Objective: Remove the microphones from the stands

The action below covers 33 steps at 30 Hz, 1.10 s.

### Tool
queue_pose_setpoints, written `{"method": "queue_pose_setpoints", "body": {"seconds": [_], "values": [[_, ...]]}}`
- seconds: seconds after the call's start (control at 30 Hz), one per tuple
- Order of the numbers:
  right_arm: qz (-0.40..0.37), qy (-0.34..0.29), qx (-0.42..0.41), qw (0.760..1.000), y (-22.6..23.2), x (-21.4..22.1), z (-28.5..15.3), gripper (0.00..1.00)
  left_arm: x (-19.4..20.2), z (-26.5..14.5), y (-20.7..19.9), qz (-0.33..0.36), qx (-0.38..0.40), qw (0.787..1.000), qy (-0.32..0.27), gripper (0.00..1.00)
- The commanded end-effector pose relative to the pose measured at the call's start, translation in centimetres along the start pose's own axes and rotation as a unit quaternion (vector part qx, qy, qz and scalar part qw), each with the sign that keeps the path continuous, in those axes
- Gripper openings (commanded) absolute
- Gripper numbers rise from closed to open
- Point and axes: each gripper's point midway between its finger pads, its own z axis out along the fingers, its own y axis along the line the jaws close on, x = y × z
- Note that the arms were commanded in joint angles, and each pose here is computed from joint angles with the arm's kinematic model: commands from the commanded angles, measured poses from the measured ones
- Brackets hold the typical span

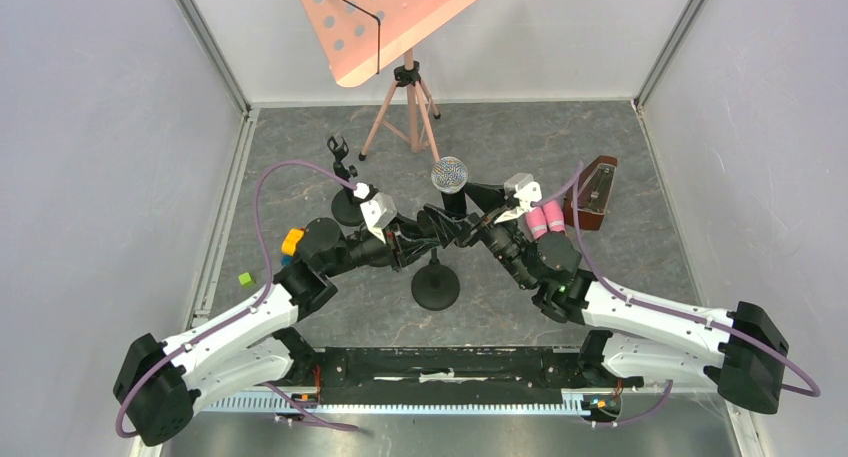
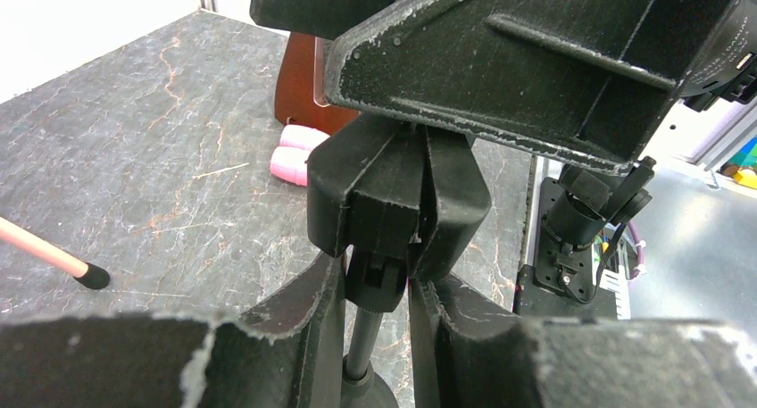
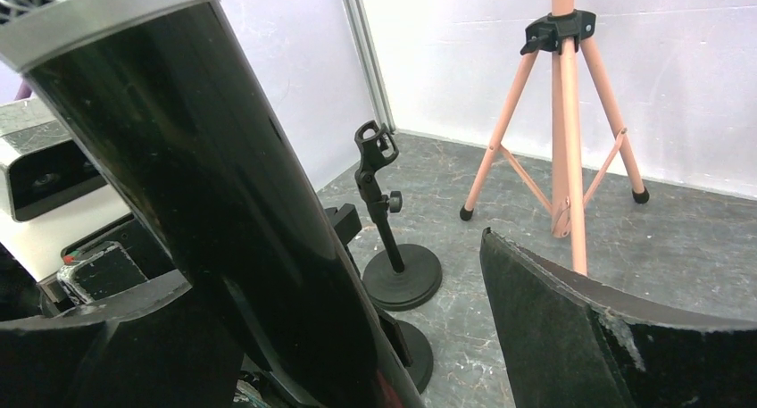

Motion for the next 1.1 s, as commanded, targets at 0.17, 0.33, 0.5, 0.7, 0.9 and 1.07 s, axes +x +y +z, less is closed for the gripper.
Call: {"method": "queue_pose_setpoints", "body": {"seconds": [0.17,0.33,0.5,0.7,0.9,1.07], "values": [[-0.054,0.11,0.003,0.992,-1.4,7.5,-2.1,0.95,1.9,0.2,-0.1,-0.028,0.0,0.999,0.025,0.06],[-0.069,0.122,0.0,0.99,-1.8,8.5,-2.7,0.95,3.9,0.2,-0.2,-0.025,-0.005,0.998,0.051,0.03],[-0.08,0.14,0.005,0.987,-2.4,10.1,-3.3,0.95,4.7,-0.1,-0.1,-0.019,-0.012,0.998,0.064,0.02],[-0.09,0.15,-0.004,0.984,-2.4,11.0,-3.7,0.95,6.1,-0.5,0.2,-0.023,-0.023,0.997,0.077,0.02],[-0.093,0.155,-0.012,0.983,-2.3,11.6,-3.9,0.95,6.7,-0.6,0.2,-0.025,-0.025,0.996,0.084,0.02],[-0.103,0.166,-0.014,0.981,-2.5,12.4,-4.1,0.96,7.9,-0.6,0.3,-0.029,-0.029,0.994,0.098,0.02]]}}
